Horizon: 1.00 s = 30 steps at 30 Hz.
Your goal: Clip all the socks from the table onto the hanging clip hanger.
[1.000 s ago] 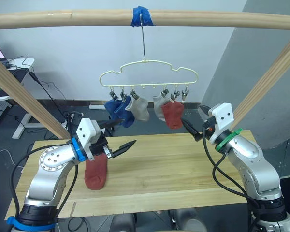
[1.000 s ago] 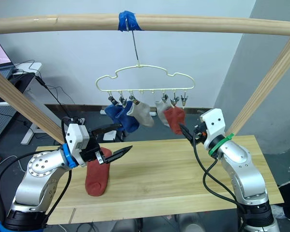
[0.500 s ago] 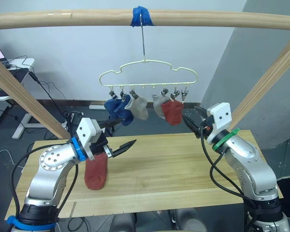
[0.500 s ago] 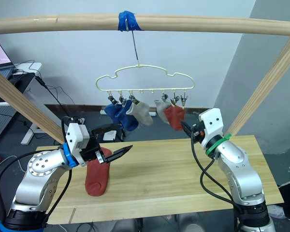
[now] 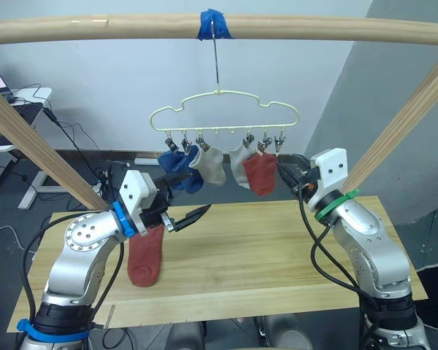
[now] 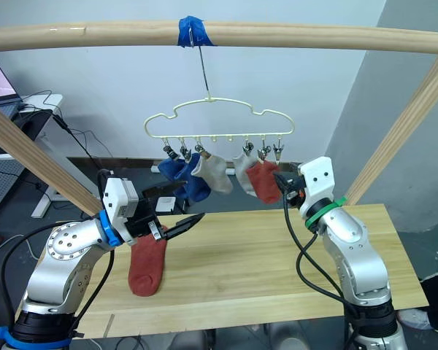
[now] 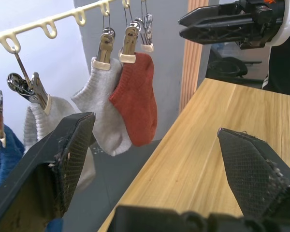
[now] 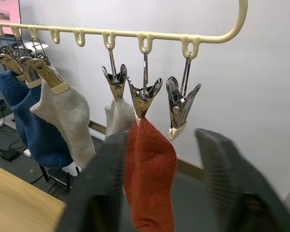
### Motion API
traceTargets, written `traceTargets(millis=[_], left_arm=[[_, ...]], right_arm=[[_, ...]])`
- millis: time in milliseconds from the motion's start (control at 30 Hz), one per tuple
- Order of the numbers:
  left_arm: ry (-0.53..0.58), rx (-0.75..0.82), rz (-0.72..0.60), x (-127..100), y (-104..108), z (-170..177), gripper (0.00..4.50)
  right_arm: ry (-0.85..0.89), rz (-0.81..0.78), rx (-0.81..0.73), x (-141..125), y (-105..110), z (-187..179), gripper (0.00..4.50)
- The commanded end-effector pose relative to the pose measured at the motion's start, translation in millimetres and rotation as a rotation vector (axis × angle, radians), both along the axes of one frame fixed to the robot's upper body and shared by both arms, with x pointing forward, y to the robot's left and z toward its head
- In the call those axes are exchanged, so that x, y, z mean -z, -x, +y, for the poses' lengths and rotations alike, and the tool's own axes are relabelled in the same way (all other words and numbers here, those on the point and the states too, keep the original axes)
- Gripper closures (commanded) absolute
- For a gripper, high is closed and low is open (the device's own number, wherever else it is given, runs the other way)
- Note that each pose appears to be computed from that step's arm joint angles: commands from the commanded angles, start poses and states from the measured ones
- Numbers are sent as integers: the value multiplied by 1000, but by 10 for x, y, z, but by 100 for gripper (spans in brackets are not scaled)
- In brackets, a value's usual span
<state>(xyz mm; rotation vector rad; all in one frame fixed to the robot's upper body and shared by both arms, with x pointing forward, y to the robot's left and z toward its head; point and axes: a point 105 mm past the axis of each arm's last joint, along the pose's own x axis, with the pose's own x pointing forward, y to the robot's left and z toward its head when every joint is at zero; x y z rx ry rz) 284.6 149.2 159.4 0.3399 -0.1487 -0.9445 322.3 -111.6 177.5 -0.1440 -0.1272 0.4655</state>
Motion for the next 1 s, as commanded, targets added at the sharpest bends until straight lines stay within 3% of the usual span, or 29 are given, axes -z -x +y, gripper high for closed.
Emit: traceTargets(millis=[33, 567, 700, 800, 1000], left_arm=[[9, 24, -47, -127, 40, -69, 0], [15, 44, -45, -165, 24, -123, 0], [11, 49, -45, -161, 21, -127, 0], [6, 51, -44, -153, 18, -123, 0], [2, 50, -45, -144, 14, -114, 0]], right_arm=[[2, -48, 5, -121, 10, 28, 328], [-62, -38, 148, -190, -220, 168, 328], [-79, -34, 165, -189, -227, 189, 248], [-77, -24, 173, -168, -235, 210, 147], [-81, -31, 178, -170, -256, 243, 147]])
